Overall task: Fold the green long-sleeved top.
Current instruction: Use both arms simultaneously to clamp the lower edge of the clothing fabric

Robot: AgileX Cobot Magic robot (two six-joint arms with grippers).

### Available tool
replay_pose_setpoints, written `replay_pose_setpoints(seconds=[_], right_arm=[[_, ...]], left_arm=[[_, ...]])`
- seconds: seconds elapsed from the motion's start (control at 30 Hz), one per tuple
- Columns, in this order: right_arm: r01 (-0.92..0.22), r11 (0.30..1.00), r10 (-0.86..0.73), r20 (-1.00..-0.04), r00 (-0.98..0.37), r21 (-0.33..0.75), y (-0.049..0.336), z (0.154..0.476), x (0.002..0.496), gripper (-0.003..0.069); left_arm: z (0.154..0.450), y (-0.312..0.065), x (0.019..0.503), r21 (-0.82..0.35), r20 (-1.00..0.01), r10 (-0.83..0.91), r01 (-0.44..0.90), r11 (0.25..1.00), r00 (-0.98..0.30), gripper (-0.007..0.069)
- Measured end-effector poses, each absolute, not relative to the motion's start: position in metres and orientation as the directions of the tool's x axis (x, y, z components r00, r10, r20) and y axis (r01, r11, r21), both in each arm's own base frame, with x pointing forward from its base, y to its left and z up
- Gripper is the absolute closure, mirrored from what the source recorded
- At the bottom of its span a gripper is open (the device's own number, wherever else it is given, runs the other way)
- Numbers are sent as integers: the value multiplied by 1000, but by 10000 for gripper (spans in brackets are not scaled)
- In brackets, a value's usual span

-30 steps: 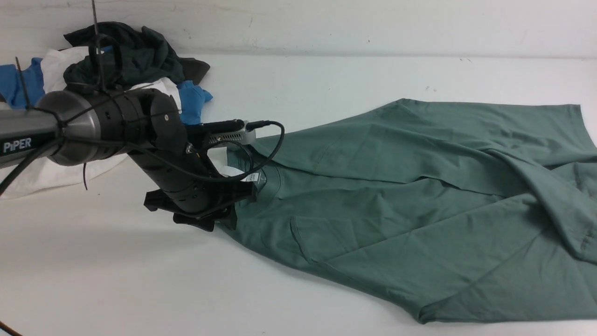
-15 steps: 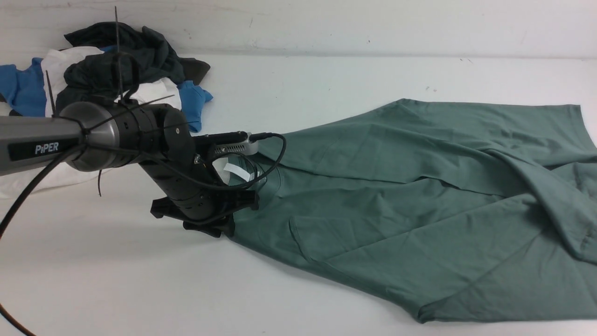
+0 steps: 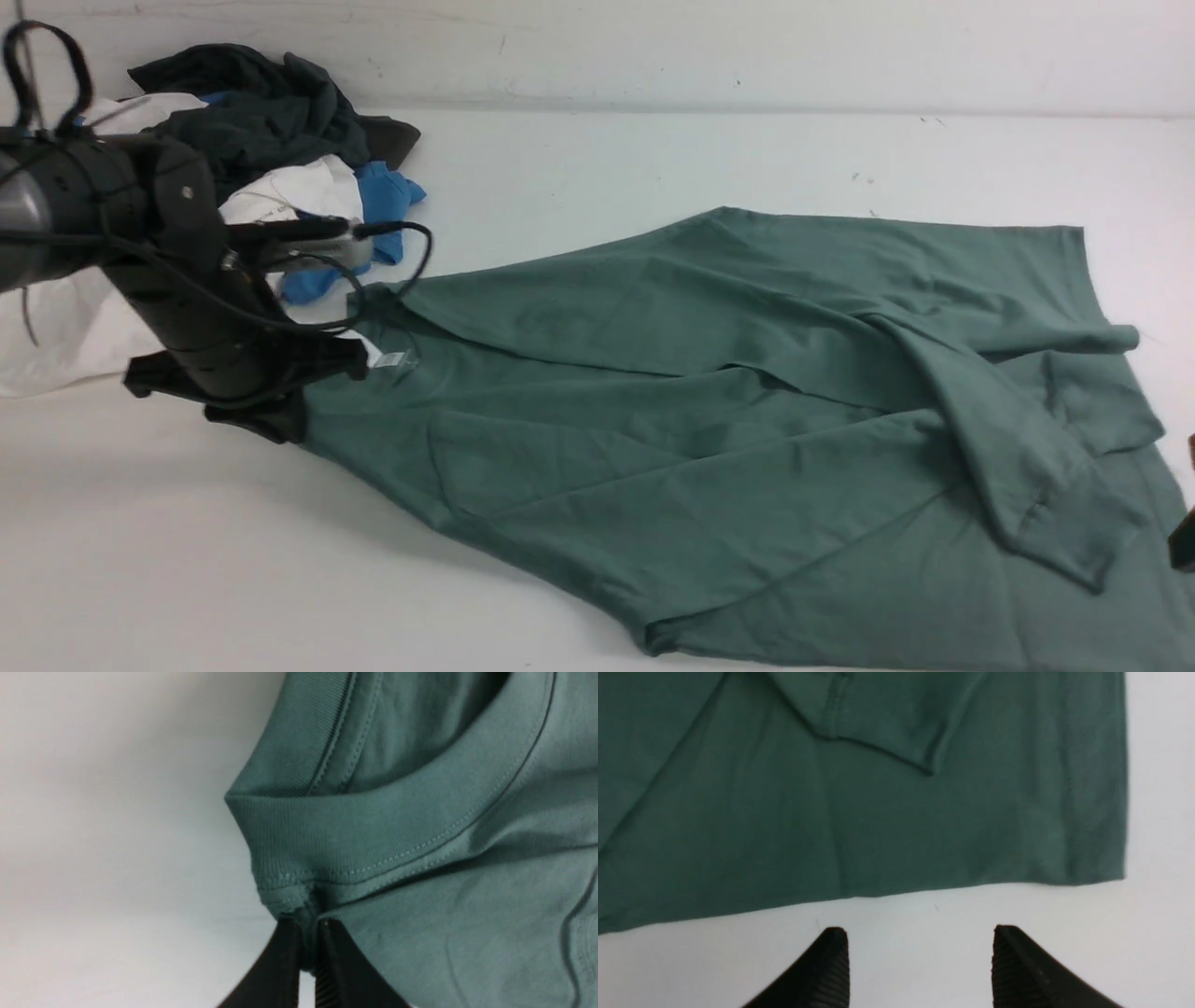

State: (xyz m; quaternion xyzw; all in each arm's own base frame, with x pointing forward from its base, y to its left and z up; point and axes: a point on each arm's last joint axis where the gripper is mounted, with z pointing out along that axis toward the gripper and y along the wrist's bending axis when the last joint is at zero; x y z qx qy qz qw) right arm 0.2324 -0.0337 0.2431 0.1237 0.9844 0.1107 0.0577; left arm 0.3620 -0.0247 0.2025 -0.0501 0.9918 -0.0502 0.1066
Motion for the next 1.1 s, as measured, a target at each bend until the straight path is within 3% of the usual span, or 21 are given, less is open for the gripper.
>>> replay_pose_setpoints(seconds=[0.17, 0.5, 0.87, 0.97, 1.1], right_arm=[[193, 964, 195, 5, -981, 183, -17, 214, 223, 272], [201, 977, 193, 106, -975, 73, -15, 177, 228, 272], [195, 980, 187, 150, -971, 46, -18, 147, 241, 274], [182, 982, 174, 155, -972, 43, -19, 146, 242, 327], [146, 988, 139, 124, -982, 48, -20, 149, 245, 508]], left_arm=[[204, 5, 360, -87, -188, -169, -155, 984, -968, 606], [203, 7, 359, -89, -182, -176, -162, 983, -967, 606], [201, 7, 359, -88, -168, -176, -163, 983, -970, 606], [197, 7, 360, -86, -154, -176, -164, 983, -972, 606], [194, 7, 356, -78, -101, -171, -164, 983, -980, 606]])
